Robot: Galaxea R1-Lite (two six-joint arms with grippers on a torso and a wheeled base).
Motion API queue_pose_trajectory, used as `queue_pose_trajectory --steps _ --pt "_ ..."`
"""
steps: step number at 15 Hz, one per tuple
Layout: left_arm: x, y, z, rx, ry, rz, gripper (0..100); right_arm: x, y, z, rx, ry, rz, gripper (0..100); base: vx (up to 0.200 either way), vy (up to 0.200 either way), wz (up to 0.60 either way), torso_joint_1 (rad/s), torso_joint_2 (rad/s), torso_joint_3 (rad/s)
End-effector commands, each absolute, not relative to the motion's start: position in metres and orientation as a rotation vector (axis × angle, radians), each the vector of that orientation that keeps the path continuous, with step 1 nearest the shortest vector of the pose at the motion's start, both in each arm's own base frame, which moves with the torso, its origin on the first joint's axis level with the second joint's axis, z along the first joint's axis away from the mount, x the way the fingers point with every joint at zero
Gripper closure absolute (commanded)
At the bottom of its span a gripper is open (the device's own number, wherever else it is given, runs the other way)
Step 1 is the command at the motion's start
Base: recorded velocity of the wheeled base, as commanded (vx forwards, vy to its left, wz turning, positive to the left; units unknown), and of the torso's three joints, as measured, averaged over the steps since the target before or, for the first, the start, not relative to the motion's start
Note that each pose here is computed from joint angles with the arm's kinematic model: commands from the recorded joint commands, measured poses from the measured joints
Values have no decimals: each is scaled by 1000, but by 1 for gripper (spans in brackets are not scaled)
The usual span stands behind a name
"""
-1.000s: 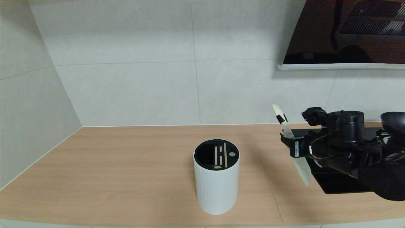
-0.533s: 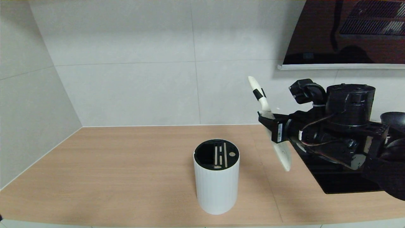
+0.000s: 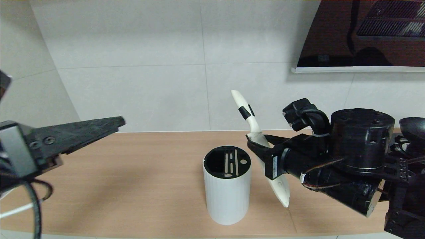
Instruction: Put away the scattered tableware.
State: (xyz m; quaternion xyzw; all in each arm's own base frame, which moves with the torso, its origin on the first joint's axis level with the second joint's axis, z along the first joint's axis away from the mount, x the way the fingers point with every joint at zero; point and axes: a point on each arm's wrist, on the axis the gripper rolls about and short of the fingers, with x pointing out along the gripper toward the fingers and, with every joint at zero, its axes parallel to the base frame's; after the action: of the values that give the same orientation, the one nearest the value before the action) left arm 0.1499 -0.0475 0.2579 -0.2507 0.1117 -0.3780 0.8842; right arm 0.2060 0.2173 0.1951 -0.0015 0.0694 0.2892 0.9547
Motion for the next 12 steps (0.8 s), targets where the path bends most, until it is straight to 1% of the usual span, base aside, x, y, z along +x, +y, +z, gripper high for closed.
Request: queue_pose_trajectory --steps 1,3,4,5,7,9,12 --pt "201 -77 216 -640 428 -805 0 196 225 193 -8 149 627 100 0 0 0 0 0 0" --pt "213 -98 207 -696 441 -793 0 193 229 193 -8 146 643 100 0 0 0 0 0 0" --pt "220 -117 199 -710 428 -749 0 190 231 192 -10 148 656 100 0 0 0 0 0 0" --pt "225 -132 193 -704 402 -710 0 188 233 191 -13 152 667 100 0 0 0 0 0 0" --pt "229 -153 186 -706 350 -671 0 185 240 187 -18 165 687 100 0 0 0 0 0 0" --pt "228 -159 186 -709 336 -687 0 183 245 183 -17 159 706 100 0 0 0 0 0 0" --pt "223 -165 186 -708 346 -713 0 182 253 176 -17 152 721 100 0 0 0 0 0 0"
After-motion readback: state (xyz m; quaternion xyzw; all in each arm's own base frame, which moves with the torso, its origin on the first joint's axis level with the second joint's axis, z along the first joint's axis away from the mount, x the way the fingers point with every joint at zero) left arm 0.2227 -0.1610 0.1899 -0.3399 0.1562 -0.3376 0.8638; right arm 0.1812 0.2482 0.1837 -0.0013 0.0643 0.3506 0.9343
